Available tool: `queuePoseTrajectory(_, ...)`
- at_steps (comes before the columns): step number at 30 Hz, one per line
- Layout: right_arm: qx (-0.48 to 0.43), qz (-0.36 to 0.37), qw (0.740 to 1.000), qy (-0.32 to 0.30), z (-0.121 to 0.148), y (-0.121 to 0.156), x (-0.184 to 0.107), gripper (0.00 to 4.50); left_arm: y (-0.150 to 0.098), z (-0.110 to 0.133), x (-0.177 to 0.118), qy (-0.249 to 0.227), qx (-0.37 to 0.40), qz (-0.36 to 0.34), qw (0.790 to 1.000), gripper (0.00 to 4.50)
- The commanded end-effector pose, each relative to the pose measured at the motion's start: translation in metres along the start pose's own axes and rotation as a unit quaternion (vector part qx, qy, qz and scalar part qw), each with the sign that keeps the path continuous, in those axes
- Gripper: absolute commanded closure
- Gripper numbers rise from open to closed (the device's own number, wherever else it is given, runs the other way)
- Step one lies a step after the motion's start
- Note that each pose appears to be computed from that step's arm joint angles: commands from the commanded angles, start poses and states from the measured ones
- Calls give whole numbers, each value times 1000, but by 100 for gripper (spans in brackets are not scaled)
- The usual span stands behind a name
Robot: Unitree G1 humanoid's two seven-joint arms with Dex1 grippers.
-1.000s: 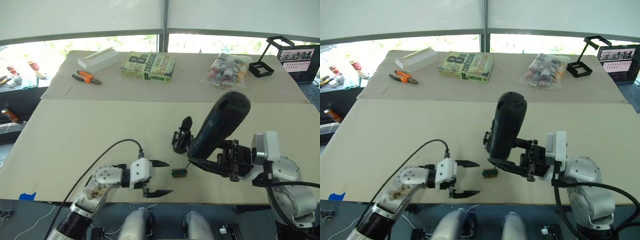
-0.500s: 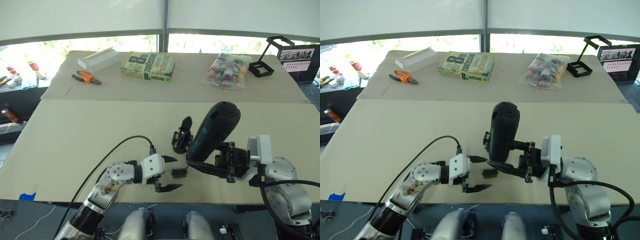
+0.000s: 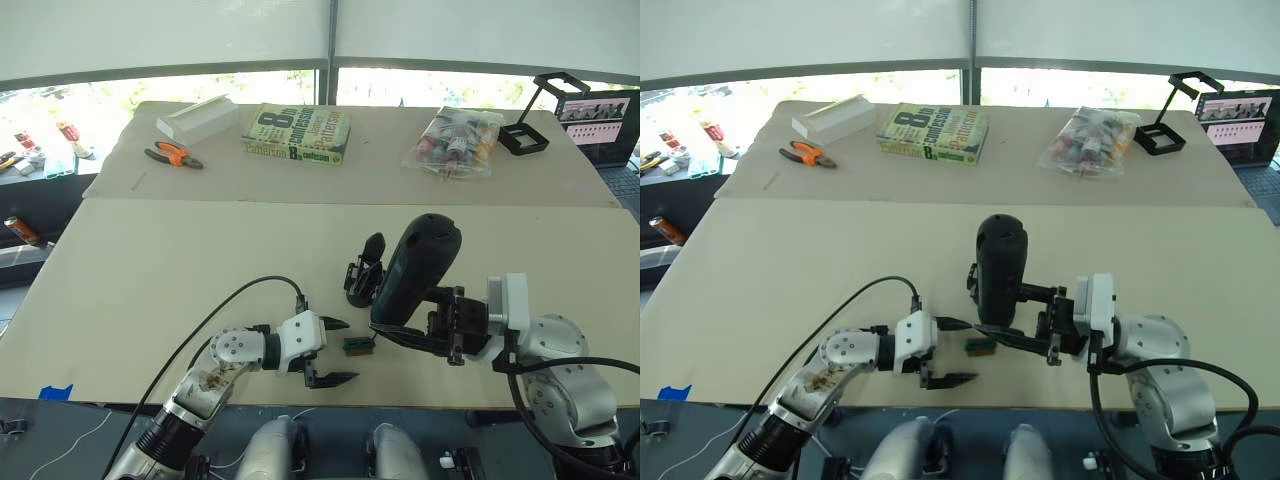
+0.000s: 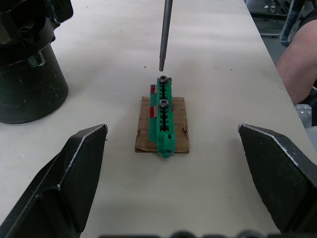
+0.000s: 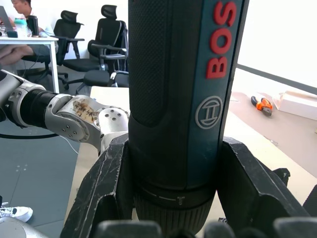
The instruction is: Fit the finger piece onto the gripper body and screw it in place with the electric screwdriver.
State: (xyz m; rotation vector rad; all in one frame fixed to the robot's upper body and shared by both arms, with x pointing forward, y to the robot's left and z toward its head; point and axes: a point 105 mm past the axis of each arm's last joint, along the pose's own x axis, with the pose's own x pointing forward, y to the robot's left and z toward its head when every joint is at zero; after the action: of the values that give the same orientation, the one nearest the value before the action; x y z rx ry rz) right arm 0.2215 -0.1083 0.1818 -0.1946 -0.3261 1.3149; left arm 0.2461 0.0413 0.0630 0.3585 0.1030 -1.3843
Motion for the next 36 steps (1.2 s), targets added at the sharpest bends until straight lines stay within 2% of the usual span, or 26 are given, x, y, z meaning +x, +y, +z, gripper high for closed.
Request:
queuePoseTrajectory(1,-33,0,999,-20,12,0,1,258,-5,-9,1,8,-11,-8,1000,0)
queuePoseTrajectory(24,-19,1,1000,-19,10,5,1,258,-5,-12,2,4,-10,-8,1000,0)
queuePoseTrajectory(36,-19,-1,999,-34,18,3,0,258,-5,-9,3,2,-11,-10,1000,0)
